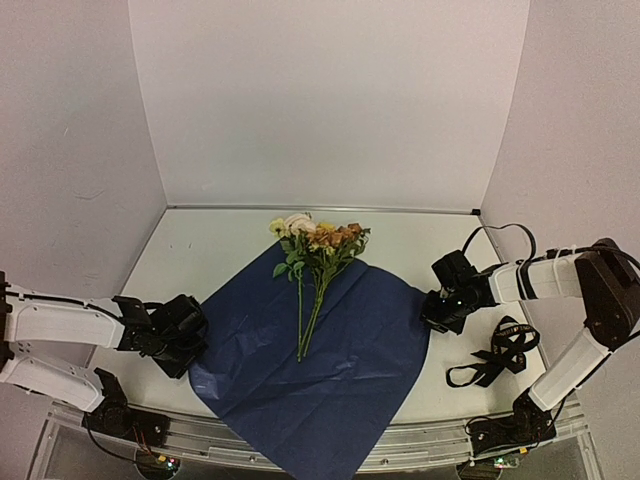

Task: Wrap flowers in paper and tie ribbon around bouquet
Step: Adjust the flattened wrapping paper at the center of the board.

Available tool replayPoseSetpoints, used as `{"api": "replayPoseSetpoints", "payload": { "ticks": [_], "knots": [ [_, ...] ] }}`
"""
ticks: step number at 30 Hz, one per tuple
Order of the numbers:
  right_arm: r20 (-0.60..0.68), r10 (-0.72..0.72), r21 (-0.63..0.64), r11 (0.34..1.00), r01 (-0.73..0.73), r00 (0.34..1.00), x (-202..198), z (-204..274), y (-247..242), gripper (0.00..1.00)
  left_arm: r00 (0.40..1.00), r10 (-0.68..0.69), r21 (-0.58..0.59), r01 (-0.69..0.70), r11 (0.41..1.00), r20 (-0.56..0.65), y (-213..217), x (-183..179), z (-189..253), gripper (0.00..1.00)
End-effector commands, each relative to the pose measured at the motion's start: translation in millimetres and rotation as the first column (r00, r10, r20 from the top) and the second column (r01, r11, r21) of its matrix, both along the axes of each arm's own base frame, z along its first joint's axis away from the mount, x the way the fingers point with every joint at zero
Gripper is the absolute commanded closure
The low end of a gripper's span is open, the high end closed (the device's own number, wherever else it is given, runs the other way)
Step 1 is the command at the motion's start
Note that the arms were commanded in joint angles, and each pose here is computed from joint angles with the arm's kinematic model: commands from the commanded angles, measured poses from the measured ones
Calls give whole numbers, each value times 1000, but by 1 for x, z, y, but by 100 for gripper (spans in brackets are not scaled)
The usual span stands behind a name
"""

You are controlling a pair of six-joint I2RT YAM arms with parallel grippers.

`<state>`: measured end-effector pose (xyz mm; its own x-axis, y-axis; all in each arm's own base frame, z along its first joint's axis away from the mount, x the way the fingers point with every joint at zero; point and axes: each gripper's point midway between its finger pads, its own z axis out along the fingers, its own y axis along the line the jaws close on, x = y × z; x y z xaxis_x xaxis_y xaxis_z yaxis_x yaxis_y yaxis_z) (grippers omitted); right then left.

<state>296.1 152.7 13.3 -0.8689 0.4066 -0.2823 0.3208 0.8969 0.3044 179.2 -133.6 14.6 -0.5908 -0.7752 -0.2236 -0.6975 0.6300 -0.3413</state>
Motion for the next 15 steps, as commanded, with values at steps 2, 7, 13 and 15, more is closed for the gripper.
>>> {"api": "replayPoseSetpoints", "payload": {
  "ticks": [2,7,13,15],
  "knots": [
    [5,16,-8,1000,-16,1000,6,0,-2,100,998,-32,4,31,999,62,5,28,4,66],
    [-5,7,-7,1000,-7,1000,6,0,-6,100,998,-49,15,49,999,50,13,38,0,80],
    [-43,13,-1,1000,-13,999,-7,2,-8,100,996,-85,34,84,996,23,14,35,0,83],
    [-65,8,-10,1000,-9,998,-15,-1,-12,100,995,-96,52,95,994,20,17,34,1,82]
  ]
}}
